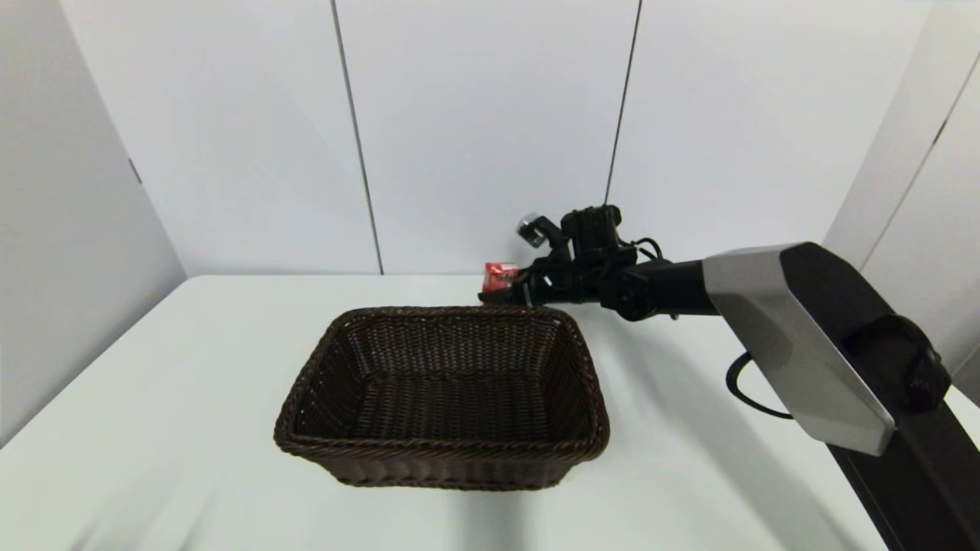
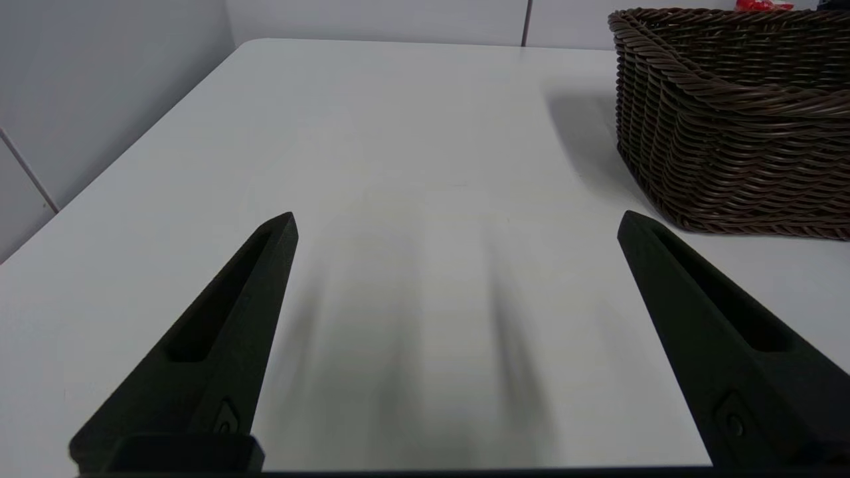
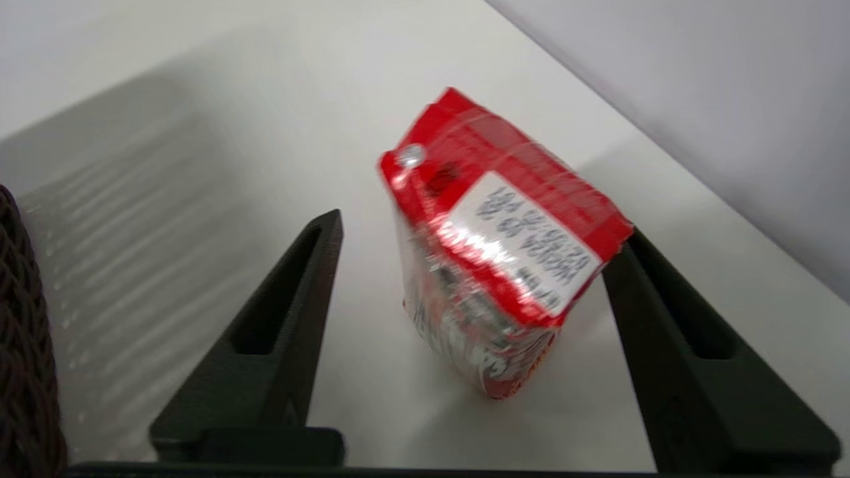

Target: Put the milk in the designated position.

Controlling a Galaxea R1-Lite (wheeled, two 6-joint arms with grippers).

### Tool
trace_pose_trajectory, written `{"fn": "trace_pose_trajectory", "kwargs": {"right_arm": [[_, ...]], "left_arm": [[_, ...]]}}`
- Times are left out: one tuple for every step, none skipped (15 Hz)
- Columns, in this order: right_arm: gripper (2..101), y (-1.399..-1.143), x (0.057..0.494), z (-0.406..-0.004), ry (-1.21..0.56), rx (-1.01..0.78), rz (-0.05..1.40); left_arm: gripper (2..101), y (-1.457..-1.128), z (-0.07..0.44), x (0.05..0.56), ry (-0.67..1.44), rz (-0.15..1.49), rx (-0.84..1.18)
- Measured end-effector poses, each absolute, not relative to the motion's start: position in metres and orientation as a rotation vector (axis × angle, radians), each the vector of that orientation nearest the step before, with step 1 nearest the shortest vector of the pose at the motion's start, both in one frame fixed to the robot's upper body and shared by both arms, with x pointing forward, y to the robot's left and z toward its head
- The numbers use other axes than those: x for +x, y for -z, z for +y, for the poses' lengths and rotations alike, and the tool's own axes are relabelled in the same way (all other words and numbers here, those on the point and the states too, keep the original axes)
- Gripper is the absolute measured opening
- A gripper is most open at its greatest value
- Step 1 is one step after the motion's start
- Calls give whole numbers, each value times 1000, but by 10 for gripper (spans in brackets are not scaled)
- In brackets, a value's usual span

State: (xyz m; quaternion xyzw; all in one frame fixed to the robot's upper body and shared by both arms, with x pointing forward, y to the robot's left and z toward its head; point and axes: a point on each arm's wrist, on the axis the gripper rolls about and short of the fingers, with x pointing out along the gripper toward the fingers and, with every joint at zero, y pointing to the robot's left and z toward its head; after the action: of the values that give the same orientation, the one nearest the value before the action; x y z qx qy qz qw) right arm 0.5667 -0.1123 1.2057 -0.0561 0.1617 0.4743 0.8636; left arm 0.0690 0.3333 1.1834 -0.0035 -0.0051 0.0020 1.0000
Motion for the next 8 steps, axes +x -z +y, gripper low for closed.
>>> {"fn": "trace_pose_trajectory", "kwargs": {"right_arm": [[786,-1207,566,-112,-995,-117,342],[808,-1209,565,-113,-995,-116,345],[829,-1212,564,-113,-995,-114,345],[846,-1215,563,-114,-992,-113,350],[862,-1218,562,-116,-989,-111,362],[877,-1222,560,-121,-983,-108,383],[889,-1226,560,-126,-975,-105,397],[899,-1230,559,-131,-967,-101,409]], "left_arm": [[978,-1183,333,69,-4,-10,-7],[978,-1183,333,69,-4,-10,-7],[978,-1183,333,69,-4,-10,-7],[978,-1183,333,69,-4,-10,-7],[978,-1183,333,69,-4,-10,-7],[978,-1183,333,69,-4,-10,-7],[978,-1183,333,69,-4,-10,-7],[979,-1183,333,69,-4,-10,-7]]}}
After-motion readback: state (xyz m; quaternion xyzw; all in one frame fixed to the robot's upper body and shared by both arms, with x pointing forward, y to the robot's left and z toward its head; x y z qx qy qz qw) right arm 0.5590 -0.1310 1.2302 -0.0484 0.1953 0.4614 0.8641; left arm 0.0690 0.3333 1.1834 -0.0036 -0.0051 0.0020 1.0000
